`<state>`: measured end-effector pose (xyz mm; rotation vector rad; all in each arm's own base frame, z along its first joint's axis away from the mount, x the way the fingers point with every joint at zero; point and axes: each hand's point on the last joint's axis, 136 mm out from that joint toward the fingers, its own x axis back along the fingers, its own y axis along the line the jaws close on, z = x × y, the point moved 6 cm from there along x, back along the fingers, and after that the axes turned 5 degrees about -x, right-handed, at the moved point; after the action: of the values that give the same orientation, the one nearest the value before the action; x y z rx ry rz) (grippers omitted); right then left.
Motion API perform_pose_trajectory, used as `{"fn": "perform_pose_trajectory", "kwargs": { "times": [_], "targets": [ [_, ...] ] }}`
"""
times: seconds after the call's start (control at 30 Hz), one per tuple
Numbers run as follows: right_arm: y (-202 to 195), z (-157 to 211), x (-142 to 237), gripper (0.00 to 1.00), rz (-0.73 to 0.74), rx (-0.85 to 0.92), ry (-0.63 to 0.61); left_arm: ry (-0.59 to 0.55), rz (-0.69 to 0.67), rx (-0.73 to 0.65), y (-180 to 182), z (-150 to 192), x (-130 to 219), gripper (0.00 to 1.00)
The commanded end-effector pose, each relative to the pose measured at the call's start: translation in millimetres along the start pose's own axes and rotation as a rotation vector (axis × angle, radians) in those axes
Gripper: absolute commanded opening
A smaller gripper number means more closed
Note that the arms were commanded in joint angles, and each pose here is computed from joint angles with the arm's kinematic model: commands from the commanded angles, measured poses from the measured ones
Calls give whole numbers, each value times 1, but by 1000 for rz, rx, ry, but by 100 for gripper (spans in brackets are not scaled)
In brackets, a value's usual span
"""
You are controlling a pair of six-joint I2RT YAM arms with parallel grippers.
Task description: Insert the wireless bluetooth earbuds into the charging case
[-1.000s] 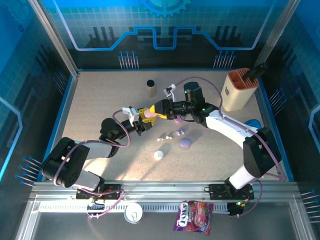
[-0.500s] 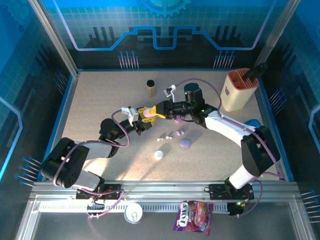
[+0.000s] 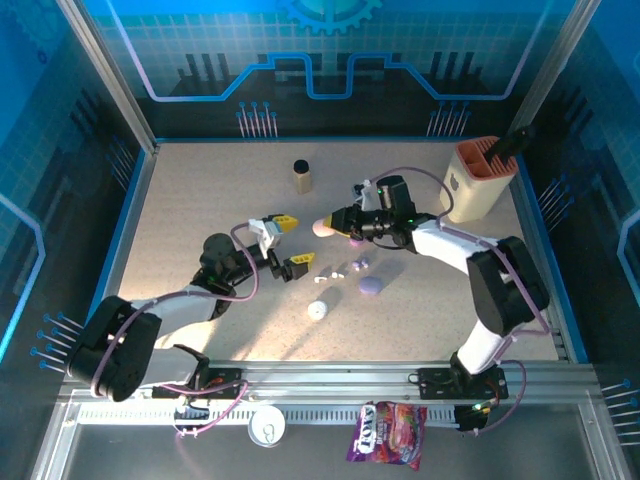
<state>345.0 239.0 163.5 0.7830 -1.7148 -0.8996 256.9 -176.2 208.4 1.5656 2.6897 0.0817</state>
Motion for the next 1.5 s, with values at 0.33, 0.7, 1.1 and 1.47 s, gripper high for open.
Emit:
{"fn": "perform_pose_trajectory", "kwargs": {
  "times": [0.33,0.7,1.1,1.47],
  "targets": [
    [-59,-24,-71,19,177,1,41,128,-18,-4,-7,13,8,99],
    [-38,-37,-64,61,281,142,-2,158,-191,89,12,14,9,99],
    [8,29,2,71,536,412,-69,184,-435,420,60,24,18,99],
    [21,147,7,81,681,499,84,163,-535,545,83,25,31,99]
  ]
}}
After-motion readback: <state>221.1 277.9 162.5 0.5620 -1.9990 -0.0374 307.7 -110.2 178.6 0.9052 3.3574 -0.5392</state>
